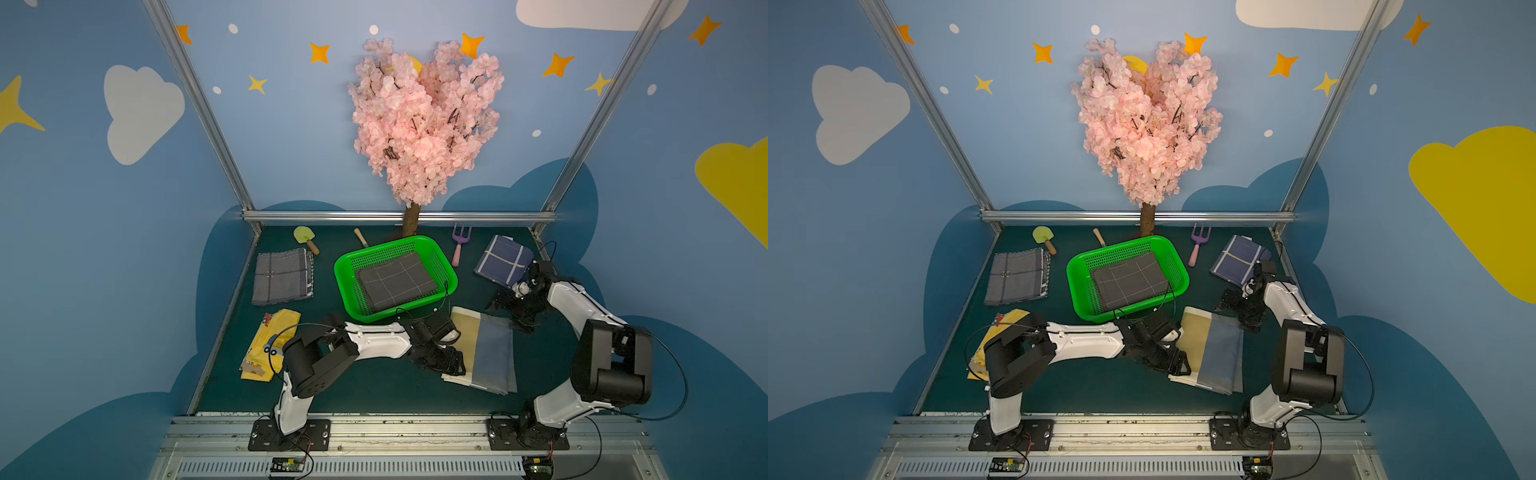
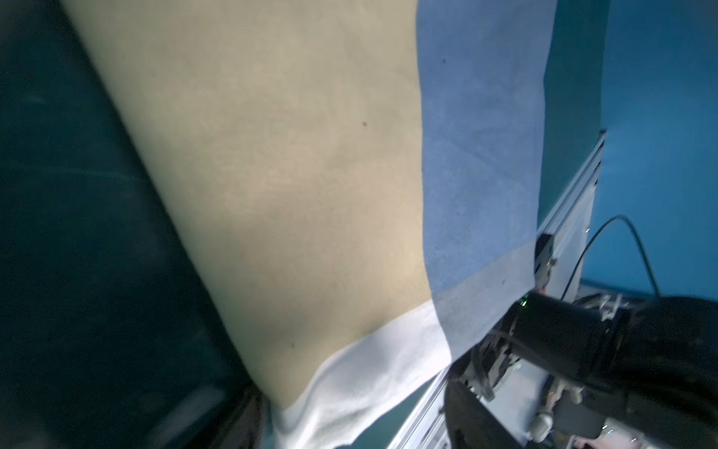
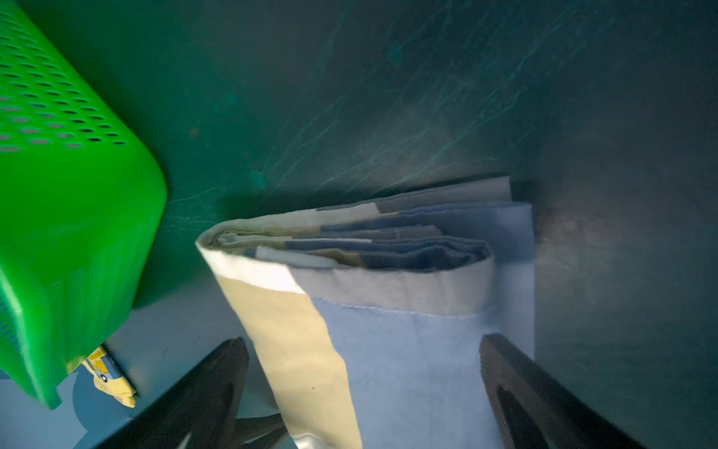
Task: Put the folded pillowcase in the basket
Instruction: Move the pillowcase to the center of the board, then pick up the pillowcase at the center of the board.
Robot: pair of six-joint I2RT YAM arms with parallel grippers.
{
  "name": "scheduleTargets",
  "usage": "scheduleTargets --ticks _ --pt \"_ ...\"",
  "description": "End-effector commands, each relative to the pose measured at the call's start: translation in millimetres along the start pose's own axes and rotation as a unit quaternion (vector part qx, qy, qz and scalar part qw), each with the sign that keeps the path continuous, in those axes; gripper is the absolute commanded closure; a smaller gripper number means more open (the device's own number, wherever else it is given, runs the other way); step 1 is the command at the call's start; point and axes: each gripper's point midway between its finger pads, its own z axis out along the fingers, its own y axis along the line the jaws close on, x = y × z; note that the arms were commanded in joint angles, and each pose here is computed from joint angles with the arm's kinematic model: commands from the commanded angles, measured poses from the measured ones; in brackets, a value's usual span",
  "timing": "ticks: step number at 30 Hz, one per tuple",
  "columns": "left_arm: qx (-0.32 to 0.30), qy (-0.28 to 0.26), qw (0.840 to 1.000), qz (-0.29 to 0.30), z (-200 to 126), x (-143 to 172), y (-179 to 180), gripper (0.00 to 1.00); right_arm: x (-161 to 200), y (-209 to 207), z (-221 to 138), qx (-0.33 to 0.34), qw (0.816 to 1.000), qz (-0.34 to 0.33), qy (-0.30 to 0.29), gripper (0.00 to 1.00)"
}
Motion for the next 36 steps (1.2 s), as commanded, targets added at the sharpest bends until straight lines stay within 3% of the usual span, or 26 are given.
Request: scheduleTargets --ticks 1,10,26,33,36 --pt "-0.071 0.014 0.997 -0.022 -1.0 10.1 45.5 0.13 4.0 -9.2 -3.9 0.014 1.000 -0.003 -0.007 0.01" --pt "-0.038 0.008 0.999 -0.017 4.8 -27.4 49.0 0.08 11.9 -41.8 0.2 0.029 0.999 0.034 -0.006 0.01" --pt "0.037 0.016 0.998 -0.047 49.7 -49.3 42.0 0.11 30.4 -39.9 29.7 -0.052 0.997 0.052 0.016 0.07" --pt "0.037 0.020 0.998 -0.052 56.0 -48.6 45.7 0.18 46.2 -32.8 44.3 -0.047 0.997 0.043 0.044 0.13" --pt "0.032 0.023 0.998 -0.052 55.8 -45.1 48.3 0.35 43.5 -33.0 42.7 -0.046 0.997 0.044 0.038 0.25"
